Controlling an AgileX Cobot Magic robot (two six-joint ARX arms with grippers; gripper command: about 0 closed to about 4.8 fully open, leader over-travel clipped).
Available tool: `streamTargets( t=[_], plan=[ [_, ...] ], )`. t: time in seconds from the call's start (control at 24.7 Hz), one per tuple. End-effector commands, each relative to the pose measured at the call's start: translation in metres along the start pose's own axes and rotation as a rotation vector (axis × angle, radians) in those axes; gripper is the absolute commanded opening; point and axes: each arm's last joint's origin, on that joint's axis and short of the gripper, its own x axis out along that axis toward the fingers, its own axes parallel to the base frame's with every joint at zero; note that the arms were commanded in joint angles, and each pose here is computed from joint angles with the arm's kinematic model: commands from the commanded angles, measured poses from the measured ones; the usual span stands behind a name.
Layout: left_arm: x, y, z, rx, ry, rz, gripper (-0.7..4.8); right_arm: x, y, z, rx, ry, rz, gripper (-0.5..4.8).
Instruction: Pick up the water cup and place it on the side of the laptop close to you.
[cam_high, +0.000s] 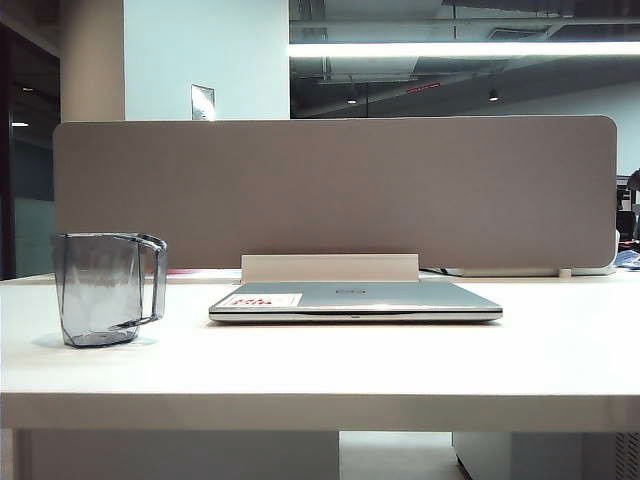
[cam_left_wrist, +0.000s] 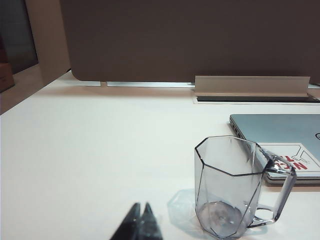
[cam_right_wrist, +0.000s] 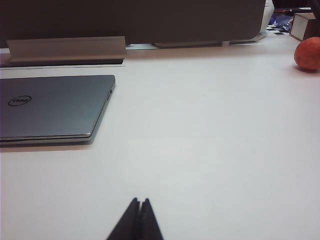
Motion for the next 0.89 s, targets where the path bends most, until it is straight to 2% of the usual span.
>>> streamTargets(
  t=[0.04, 0.77, 0.85, 0.89],
  plan=[
    [-0.0001, 0.0003, 0.0021, 0.007, -0.014, 0.004, -0.05, 0.0004, 0.0, -0.0002, 0.001, -0.013, 0.0, -0.06],
    [-0.0001, 0.0003, 0.0022, 0.006, -0.015, 0.004, -0.05, 0.0004, 0.0002, -0.0002, 0.006, -0.013, 0.005, -0.06],
    [-0.0001, 0.0002, 0.0026, -0.029, -0.018, 0.001, -0.05, 0.0004, 0.0001, -0.0002, 0.007, -0.013, 0.004, -0.06],
    [-0.0001, 0.0002, 0.0031, -0.077, -0.024, 0.0, -0.05, 0.0004, 0.0001, -0.0002, 0.032, -0.013, 0.004, -0.06]
  ],
)
